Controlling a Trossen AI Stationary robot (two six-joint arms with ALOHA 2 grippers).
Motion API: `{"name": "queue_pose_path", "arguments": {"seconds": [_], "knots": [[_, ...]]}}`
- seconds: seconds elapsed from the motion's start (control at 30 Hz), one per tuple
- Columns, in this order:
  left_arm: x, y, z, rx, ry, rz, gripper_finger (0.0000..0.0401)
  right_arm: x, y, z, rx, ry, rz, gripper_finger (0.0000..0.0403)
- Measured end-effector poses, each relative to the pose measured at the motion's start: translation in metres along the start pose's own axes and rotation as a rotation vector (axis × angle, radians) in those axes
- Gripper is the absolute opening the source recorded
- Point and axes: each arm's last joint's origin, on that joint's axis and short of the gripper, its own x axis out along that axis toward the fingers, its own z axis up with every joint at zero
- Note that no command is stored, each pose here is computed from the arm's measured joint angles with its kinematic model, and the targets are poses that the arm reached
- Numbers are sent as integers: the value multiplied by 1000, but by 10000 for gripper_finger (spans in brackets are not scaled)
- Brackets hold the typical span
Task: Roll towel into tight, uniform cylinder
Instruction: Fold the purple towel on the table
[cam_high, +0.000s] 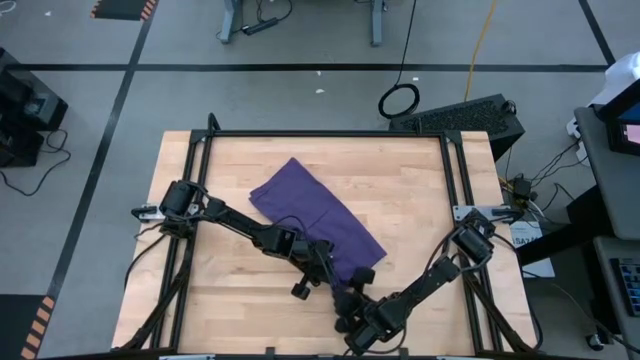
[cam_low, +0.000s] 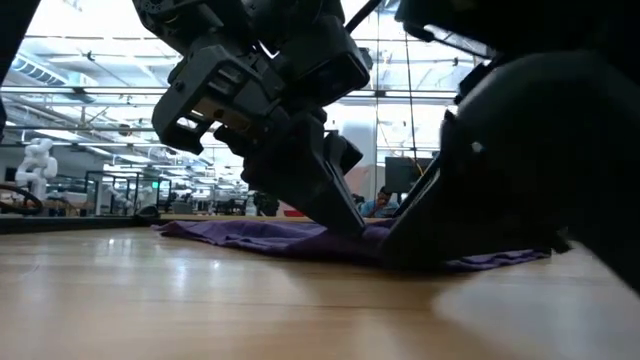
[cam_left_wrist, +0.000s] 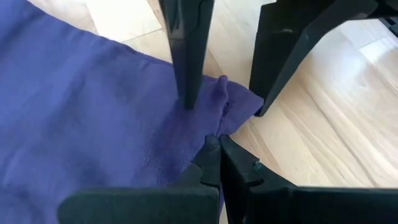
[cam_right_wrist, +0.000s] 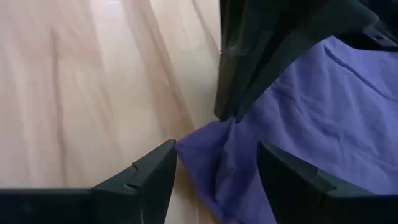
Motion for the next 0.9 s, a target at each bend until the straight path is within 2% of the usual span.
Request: {"name": "queue_pose_path", "arguments": {"seconds": [0.17,0.57,0.73,0.9], "knots": [[0,0,0,-2,3,1,0,1,0,1,22,0,2,184],[0,2,0,-5,2,3,0,1,1,1,36,13,22,15],[0,2,-1,-30,3,3,21,1,1,1,44,13,22,10],[-11,-3,0,-40,59,-3,93,-3,3,-2,34,30,43,3]]}}
